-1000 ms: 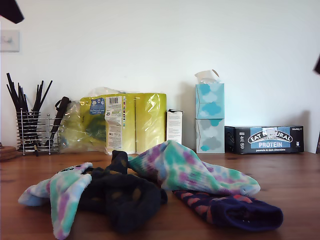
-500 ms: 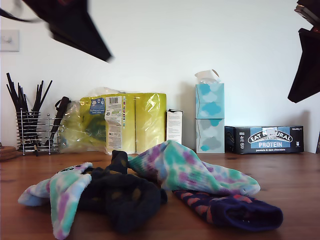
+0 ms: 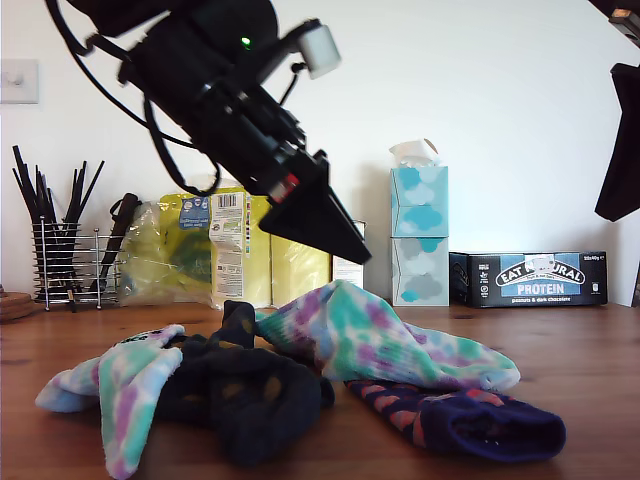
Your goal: Pair up the socks based on colour and pattern, by placing each sock on top of its pair
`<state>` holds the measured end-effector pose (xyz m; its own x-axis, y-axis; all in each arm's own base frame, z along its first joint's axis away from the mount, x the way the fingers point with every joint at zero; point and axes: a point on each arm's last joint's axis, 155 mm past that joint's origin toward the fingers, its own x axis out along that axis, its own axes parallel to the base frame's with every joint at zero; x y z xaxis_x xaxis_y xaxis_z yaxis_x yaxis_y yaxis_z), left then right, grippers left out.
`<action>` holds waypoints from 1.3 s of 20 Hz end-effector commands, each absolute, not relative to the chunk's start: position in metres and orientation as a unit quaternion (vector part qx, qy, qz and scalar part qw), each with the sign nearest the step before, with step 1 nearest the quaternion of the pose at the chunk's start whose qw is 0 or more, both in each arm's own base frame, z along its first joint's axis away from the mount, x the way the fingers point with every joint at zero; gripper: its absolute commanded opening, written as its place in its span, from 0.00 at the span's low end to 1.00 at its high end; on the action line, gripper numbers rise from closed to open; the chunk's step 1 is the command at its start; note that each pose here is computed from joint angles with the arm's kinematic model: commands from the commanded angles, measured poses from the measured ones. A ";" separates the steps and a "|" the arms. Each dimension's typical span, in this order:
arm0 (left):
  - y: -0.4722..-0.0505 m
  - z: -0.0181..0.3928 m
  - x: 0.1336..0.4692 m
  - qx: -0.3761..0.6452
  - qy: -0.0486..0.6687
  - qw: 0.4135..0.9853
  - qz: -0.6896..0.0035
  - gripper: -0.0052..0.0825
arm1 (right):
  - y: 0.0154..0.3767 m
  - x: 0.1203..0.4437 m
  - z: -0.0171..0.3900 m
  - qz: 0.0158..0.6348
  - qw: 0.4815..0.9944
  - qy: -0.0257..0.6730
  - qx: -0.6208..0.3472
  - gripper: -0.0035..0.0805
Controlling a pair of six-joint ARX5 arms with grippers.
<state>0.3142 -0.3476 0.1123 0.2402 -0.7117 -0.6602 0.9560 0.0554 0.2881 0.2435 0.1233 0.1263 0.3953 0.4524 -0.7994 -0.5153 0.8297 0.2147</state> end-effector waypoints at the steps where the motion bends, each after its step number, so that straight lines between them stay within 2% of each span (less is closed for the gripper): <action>1: -0.350 0.107 0.323 0.360 0.161 0.706 -0.588 0.59 | 0.126 0.244 0.130 0.295 0.838 0.457 -0.036 0.03; 10: -0.359 0.056 0.336 0.361 0.178 0.700 -0.590 0.59 | 0.128 0.253 0.137 0.298 0.848 0.436 -0.037 0.03; 11: -0.357 0.052 0.337 0.362 0.185 0.700 -0.588 0.54 | 0.129 0.253 0.137 0.299 0.848 0.436 -0.037 0.03; 12: -0.353 0.048 0.337 0.365 0.195 0.698 -0.584 0.40 | 0.129 0.253 0.137 0.299 0.848 0.436 -0.037 0.03; 14: -0.348 0.048 0.333 0.365 0.213 0.695 -0.582 0.01 | 0.129 0.254 0.138 0.300 0.849 0.433 -0.037 0.03; 15: -0.347 0.051 0.330 0.359 0.219 0.695 -0.583 0.05 | 0.129 0.256 0.139 0.300 0.851 0.429 -0.037 0.03; 19: -0.335 0.078 0.313 0.338 0.249 0.692 -0.587 0.03 | 0.132 0.257 0.139 0.303 0.852 0.426 -0.039 0.03; 24: -0.285 0.053 0.280 0.341 0.373 0.644 -0.574 0.03 | 0.135 0.259 0.127 0.299 0.841 0.450 -0.025 0.03; 26: -0.274 0.048 0.274 0.345 0.397 0.634 -0.567 0.03 | 0.145 0.260 0.116 0.307 0.830 0.466 -0.018 0.03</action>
